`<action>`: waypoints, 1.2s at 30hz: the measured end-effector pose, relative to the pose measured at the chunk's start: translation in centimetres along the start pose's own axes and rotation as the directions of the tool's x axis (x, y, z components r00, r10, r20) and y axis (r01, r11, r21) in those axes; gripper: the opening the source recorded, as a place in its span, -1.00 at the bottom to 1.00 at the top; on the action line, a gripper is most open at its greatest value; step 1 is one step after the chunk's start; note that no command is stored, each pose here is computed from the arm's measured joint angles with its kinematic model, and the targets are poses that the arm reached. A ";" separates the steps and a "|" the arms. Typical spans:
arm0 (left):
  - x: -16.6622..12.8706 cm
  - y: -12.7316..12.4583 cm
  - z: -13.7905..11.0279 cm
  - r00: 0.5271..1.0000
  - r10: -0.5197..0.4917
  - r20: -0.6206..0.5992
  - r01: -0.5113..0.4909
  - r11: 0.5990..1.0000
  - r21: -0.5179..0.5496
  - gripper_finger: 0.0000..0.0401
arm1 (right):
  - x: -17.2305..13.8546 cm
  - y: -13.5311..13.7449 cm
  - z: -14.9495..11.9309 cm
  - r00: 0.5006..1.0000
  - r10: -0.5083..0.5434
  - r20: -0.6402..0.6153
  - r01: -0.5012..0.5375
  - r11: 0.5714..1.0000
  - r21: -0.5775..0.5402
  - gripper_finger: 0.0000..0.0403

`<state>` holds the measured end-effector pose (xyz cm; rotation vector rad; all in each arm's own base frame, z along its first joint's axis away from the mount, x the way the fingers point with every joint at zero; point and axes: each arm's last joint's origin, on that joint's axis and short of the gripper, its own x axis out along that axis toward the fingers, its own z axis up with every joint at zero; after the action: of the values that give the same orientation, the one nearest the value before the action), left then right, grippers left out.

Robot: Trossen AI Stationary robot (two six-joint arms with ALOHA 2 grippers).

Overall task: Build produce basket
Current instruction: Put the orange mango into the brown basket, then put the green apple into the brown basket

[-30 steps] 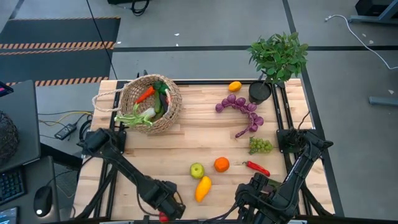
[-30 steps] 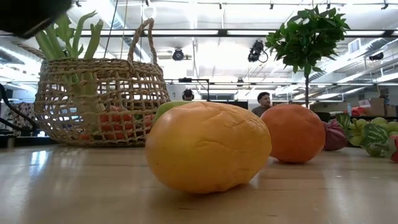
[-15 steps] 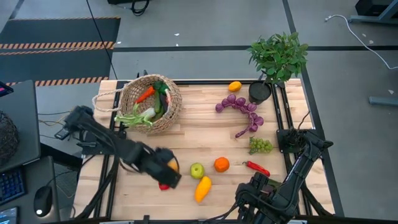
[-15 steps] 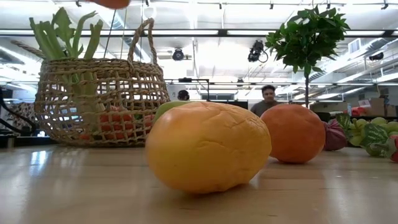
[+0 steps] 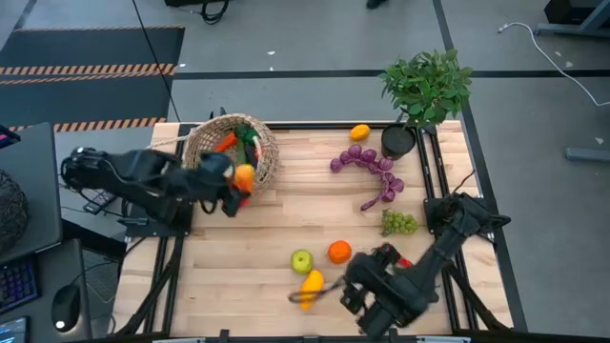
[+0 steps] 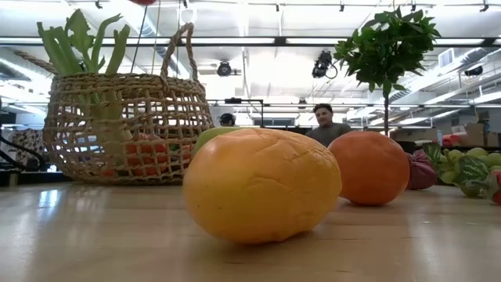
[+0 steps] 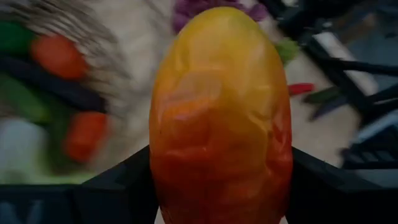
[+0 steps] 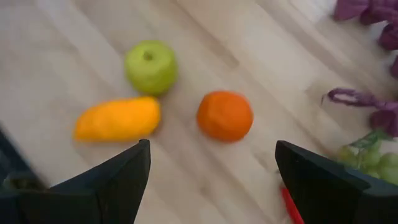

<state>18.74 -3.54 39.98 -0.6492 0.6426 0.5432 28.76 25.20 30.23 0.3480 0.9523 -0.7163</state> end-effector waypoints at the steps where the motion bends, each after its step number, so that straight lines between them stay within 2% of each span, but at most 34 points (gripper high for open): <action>1: -0.2 0.7 0.3 1.000 0.024 0.003 -0.024 0.999 0.021 0.29 | 0.4 -0.1 0.7 1.000 -0.011 -0.006 0.011 1.000 0.006 0.73; 5: -1.0 2.9 1.4 0.995 0.090 0.036 -0.093 0.992 0.090 0.29 | 2.0 -0.5 2.9 0.997 -0.040 -0.069 0.044 0.997 0.060 0.73; 10: -1.5 4.7 2.5 0.984 0.157 0.079 -0.166 0.977 0.136 0.33 | 3.1 -0.8 4.8 0.996 -0.046 -0.080 0.056 0.991 0.122 0.73; 14: -0.8 6.4 3.1 0.934 0.349 0.084 -0.357 0.924 0.135 0.39 | 4.0 -0.9 6.1 0.995 -0.029 -0.092 0.043 0.986 0.161 0.73; 17: 0.1 7.2 3.8 0.904 0.424 0.057 -0.427 0.887 0.176 0.47 | 4.5 -0.6 6.9 0.995 0.014 -0.103 0.005 0.982 0.188 0.73; 22: 1.4 7.4 4.7 0.921 0.390 0.000 -0.376 0.889 0.262 0.56 | 5.2 -0.6 8.0 0.994 0.044 -0.103 -0.019 0.972 0.233 0.73; 28: 1.9 6.9 5.3 0.965 0.261 -0.031 -0.245 0.936 0.254 0.57 | 5.5 -0.7 8.5 0.994 0.041 -0.100 -0.010 0.956 0.294 0.73; 32: 0.5 5.7 5.8 0.995 0.096 -0.024 -0.090 0.979 0.185 0.57 | 5.4 -0.4 8.6 0.997 0.054 -0.051 -0.033 0.939 0.343 0.73; 36: -2.5 4.1 6.6 0.999 -0.028 0.033 0.021 0.983 0.182 0.57 | 5.4 0.0 9.0 0.996 0.090 0.008 -0.087 0.933 0.350 0.73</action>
<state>16.85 3.16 44.21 -0.4743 0.6419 0.4660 36.40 17.96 30.66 0.7047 0.8091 -0.8028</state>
